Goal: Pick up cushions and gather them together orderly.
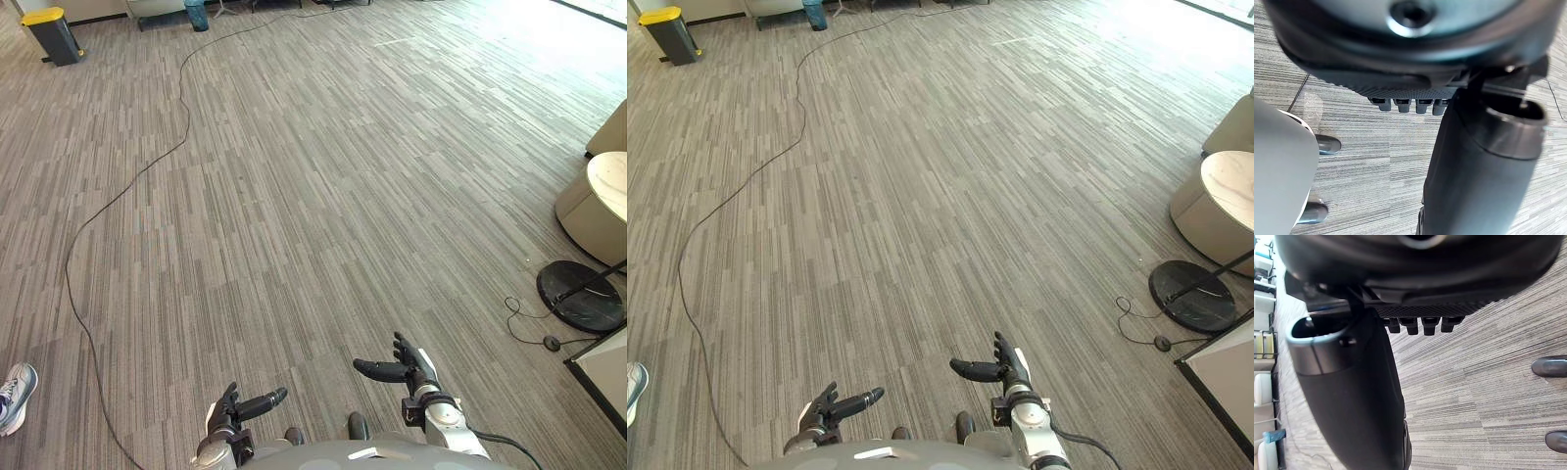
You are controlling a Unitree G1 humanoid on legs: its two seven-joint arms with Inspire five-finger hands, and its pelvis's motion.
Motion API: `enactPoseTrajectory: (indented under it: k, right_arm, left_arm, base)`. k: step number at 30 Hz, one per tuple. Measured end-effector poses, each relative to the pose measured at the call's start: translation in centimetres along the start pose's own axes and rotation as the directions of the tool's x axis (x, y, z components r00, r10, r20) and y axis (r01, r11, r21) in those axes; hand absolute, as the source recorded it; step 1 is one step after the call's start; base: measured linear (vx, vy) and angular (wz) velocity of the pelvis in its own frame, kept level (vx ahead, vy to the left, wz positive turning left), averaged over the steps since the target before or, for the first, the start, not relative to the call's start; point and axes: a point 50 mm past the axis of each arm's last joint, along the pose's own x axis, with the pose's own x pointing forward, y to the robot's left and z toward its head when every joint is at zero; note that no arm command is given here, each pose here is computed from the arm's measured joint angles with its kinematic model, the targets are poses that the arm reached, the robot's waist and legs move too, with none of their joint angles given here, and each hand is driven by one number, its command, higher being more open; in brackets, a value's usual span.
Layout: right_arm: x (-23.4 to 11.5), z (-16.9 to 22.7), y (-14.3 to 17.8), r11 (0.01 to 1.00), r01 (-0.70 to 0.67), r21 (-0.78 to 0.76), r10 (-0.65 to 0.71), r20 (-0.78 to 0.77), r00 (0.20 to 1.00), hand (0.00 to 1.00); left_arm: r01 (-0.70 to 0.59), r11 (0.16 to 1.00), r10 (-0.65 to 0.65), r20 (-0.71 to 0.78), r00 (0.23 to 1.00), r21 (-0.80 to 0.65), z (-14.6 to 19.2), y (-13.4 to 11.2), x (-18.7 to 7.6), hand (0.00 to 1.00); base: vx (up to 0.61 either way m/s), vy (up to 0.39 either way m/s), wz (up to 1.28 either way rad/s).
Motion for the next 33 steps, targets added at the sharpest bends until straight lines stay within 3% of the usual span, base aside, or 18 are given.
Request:
enactPoseTrajectory:
  k: [7, 20, 33]
  right_arm:
    - [-0.4, -2.7, -0.2, 1.0, 0.012, 0.007, -0.011, -0.129, 0.992, 1.0]
    - [-0.9, -4.6, -0.5, 0.997, 0.046, 0.064, -0.032, -0.208, 0.978, 1.0]
    - [-1.5, -5.8, -0.8, 0.95, 0.161, 0.269, -0.088, -0.262, 0.961, 1.0]
  left_arm:
    - [0.007, 0.999, -0.006, -0.012, 1.0, 0.034, 0.0, -0.1, 0.1, 1.0]
    - [0.004, 1.0, -0.003, -0.031, 1.0, 0.027, -0.3, 0.0, 0.1, 1.0]
    - [-0.019, 1.0, 0.018, -0.037, 0.999, -0.017, -0.4, 0.4, 0.1, 1.0]
  base:
    - [0.0, -0.009, 0.04]
    - [-0.01, -0.026, 0.15]
    - [0.04, -0.009, 0.19]
